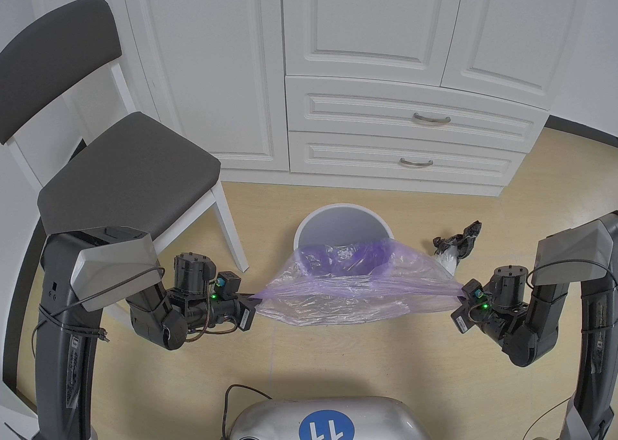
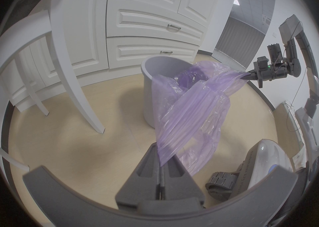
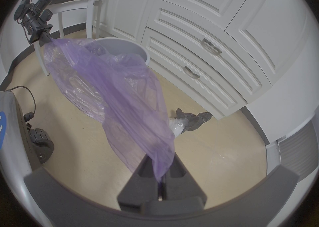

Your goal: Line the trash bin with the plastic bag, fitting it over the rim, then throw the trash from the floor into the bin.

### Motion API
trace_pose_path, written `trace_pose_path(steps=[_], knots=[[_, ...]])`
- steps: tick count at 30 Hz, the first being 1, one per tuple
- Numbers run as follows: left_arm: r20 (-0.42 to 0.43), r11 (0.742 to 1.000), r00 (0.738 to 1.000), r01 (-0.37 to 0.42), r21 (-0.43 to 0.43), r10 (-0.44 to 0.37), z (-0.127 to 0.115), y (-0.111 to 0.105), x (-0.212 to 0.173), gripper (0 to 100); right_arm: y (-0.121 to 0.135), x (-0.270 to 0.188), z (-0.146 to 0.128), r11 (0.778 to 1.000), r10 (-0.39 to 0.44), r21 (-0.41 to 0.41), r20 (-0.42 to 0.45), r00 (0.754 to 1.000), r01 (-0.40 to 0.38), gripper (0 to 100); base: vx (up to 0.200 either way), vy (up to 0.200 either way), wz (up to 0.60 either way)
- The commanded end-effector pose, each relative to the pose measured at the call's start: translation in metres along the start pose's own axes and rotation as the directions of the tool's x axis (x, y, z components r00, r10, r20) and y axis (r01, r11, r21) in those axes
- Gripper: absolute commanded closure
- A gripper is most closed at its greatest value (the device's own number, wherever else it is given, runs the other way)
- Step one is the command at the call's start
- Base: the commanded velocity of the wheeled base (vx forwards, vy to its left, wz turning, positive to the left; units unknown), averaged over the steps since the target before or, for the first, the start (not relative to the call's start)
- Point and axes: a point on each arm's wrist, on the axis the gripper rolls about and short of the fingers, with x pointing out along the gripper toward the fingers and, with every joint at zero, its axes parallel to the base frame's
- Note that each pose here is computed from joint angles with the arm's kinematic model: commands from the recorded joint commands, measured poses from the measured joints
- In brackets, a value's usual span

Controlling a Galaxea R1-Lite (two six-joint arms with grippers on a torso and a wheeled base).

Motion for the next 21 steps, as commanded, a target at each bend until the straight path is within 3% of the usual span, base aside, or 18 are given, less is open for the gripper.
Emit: trace_pose_path(steps=[1, 4, 7, 10, 15, 21], knots=[[-0.007, 1.000, 1.000, 0.000, -0.003, 0.000, -0.004, 0.001, 0.004, 100, 0.001, 0.003, -0.002, 1.000, 0.002, -0.001, -0.005, 1.000, -0.002, 100, 0.000, 0.000, 0.00], [-0.005, 0.999, 0.999, -0.045, -0.002, 0.045, -0.006, 0.006, 0.017, 100, 0.005, 0.019, -0.005, 0.999, -0.038, 0.003, -0.019, 0.999, 0.038, 100, 0.000, 0.000, 0.00], [-0.001, 0.989, 0.989, -0.148, -0.012, 0.148, -0.006, 0.011, 0.033, 100, 0.007, 0.034, -0.007, 0.995, -0.096, 0.012, -0.033, 0.995, 0.096, 100, 0.000, 0.000, 0.00], [0.022, 0.977, 0.979, -0.202, -0.062, 0.204, -0.001, 0.013, 0.045, 100, 0.007, 0.044, -0.004, 0.991, -0.124, 0.038, -0.021, 0.992, 0.125, 100, 0.000, 0.000, 0.00], [0.065, 0.971, 0.974, -0.211, -0.111, 0.219, 0.009, 0.015, 0.050, 100, 0.004, 0.052, 0.007, 0.979, -0.173, 0.115, 0.014, 0.985, 0.171, 100, 0.000, 0.000, 0.00], [0.088, 0.968, 0.970, -0.215, -0.132, 0.227, 0.017, 0.018, 0.046, 100, -0.002, 0.043, 0.013, 0.976, -0.183, 0.122, 0.019, 0.983, 0.180, 100, 0.000, 0.000, 0.00]])
